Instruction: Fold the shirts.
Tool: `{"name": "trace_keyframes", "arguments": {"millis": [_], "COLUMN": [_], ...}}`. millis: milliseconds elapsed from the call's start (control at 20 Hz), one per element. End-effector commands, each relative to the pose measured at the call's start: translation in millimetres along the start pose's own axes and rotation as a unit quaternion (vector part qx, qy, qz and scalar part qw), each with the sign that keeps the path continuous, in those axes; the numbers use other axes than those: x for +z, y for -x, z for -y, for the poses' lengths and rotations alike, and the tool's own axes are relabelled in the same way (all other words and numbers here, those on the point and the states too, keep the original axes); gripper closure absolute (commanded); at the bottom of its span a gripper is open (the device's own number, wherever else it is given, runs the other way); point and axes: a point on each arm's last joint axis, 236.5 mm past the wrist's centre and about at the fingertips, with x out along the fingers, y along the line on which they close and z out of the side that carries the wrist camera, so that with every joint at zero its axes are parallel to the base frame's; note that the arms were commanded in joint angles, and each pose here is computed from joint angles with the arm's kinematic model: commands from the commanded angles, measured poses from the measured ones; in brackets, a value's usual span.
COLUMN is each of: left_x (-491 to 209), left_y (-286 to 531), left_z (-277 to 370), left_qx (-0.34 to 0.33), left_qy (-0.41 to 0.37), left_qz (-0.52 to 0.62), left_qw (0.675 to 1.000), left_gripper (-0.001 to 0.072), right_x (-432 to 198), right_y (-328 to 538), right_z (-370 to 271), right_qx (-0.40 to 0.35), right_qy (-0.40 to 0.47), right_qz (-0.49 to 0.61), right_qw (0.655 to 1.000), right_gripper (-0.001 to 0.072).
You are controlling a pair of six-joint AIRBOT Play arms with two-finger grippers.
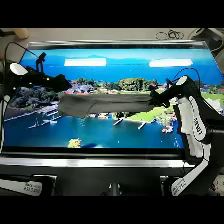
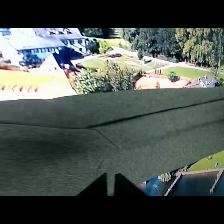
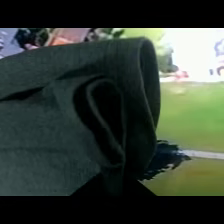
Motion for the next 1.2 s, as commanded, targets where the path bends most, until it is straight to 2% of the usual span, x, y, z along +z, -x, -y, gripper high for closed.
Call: {"name": "trace_keyframes", "arguments": {"millis": [0,150,300,400,600,700,900,1000,1150], "left_x": [-20.5,-45.4,-87.2,-115.2,-162.8,-161.6,-78.0,-21.7,44.8], "left_y": [-31.4,-88.7,-147.7,-178.4,-222.3,-227.1,-164.1,-95.9,33.0], "left_z": [41.9,80.2,137.1,163.6,213.4,221.1,169.5,128.3,79.2], "left_qx": [-0.017,-0.038,-0.101,-0.119,-0.163,-0.171,-0.115,-0.074,-0.034], "left_qy": [-0.037,-0.017,0.009,0.019,0.074,0.061,-0.001,-0.025,-0.021], "left_qz": [-0.027,-0.052,-0.090,-0.108,-0.132,-0.115,-0.032,0.029,0.141], "left_qw": [0.999,0.998,0.991,0.987,0.975,0.977,0.993,0.997,0.989], "left_gripper": [0.0681,0.0681,0.0682,0.0682,0.0682,0.0683,0.0684,0.0683,0.0683], "right_x": [-5.1,-23.5,-75.8,-115.9,-156.5,-154.2,-136.7,-133.0,-139.2], "right_y": [19.0,88.1,146.9,178.4,216.6,215.0,179.0,135.6,49.3], "right_z": [-39.2,-90.2,-152.0,-180.7,-207.8,-207.1,-225.4,-247.2,-285.7], "right_qx": [0.051,0.069,0.087,0.099,0.116,0.114,0.129,0.144,0.183], "right_qy": [0.029,0.091,0.175,0.209,0.240,0.238,0.235,0.237,0.218], "right_qz": [0.010,0.058,0.087,0.095,0.124,0.125,0.118,0.100,0.059], "right_qw": [0.998,0.992,0.977,0.968,0.956,0.956,0.956,0.956,0.957], "right_gripper": [0.0694,0.0695,0.0695,0.0694,0.0693,0.0693,0.0693,0.0693,0.0692]}}
